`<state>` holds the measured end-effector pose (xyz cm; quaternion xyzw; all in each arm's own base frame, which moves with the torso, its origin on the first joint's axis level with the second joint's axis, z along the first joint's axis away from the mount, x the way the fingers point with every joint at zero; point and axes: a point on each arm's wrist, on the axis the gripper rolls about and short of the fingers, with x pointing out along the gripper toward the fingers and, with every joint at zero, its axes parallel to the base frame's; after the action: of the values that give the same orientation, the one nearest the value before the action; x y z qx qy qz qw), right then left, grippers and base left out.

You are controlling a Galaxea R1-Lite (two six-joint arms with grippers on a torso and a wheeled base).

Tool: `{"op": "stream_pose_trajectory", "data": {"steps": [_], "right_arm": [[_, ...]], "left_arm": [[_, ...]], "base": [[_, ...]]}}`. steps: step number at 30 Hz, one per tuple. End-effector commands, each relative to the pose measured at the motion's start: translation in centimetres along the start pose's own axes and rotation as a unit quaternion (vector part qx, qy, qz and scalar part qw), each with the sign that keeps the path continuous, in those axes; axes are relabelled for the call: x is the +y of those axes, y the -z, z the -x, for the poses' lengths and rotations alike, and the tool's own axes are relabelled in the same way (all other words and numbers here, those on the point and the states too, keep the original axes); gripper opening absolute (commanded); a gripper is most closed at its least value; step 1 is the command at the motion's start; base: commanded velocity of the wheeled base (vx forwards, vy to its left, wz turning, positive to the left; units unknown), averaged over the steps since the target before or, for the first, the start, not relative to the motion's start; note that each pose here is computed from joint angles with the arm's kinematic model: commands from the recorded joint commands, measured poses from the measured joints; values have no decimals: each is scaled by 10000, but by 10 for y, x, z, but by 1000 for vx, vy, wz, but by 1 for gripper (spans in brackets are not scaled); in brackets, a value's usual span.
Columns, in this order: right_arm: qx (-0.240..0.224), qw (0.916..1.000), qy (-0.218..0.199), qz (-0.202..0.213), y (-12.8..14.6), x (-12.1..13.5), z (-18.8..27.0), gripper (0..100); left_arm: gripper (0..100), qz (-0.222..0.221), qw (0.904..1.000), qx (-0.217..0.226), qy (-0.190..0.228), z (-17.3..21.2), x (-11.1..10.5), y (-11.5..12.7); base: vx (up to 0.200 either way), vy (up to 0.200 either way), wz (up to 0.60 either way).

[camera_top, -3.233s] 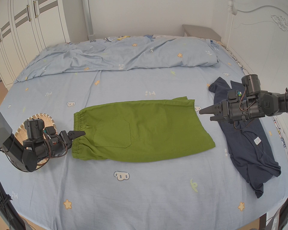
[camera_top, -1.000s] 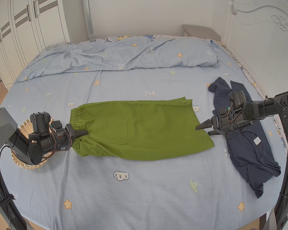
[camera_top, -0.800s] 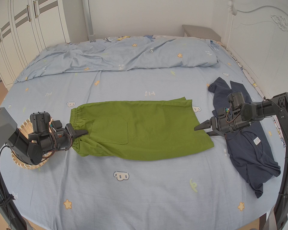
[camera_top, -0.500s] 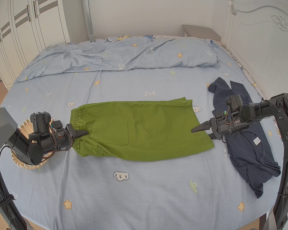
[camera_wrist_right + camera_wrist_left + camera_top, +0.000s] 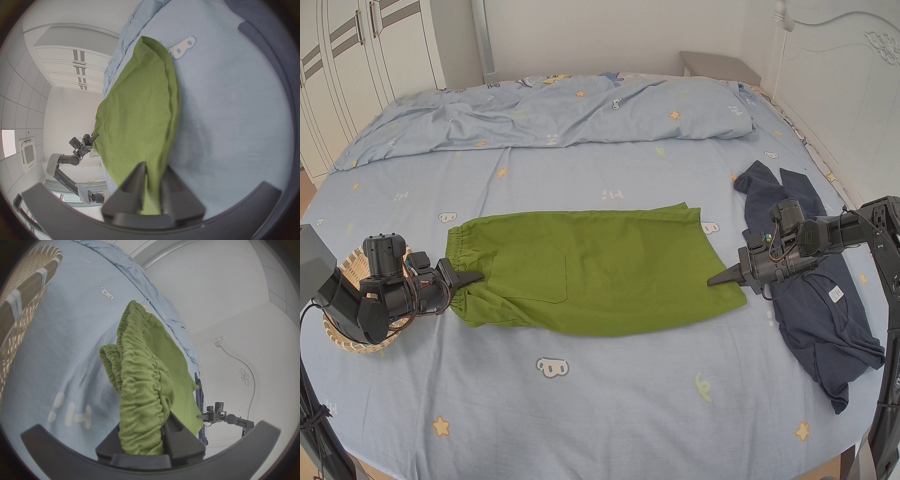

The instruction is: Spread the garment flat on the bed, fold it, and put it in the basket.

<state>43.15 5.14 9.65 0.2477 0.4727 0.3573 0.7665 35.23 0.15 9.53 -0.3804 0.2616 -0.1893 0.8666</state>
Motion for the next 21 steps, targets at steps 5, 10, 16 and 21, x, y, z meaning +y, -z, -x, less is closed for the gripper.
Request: {"op": "stream_pose_trajectory", "data": {"steps": [5,10,16,21], "right_arm": [[-85,10000,12,12,-4,-3,4,0],[-18,10000,32,-47,2,3,11,0],[12,10000,1,54,16,41,42,0],[197,9998,60,59,50,59,61,0]], "left_arm": [[0,7,10000,-19,-14,0,1,-1],[0,160,9995,259,-85,2,3,1],[0,126,9982,540,-216,22,-10,-11],[0,-84,9947,958,-355,44,-8,-5]], "base": [[0,0,0],[0,0,0],[0,0,0],[0,0,0]]}}
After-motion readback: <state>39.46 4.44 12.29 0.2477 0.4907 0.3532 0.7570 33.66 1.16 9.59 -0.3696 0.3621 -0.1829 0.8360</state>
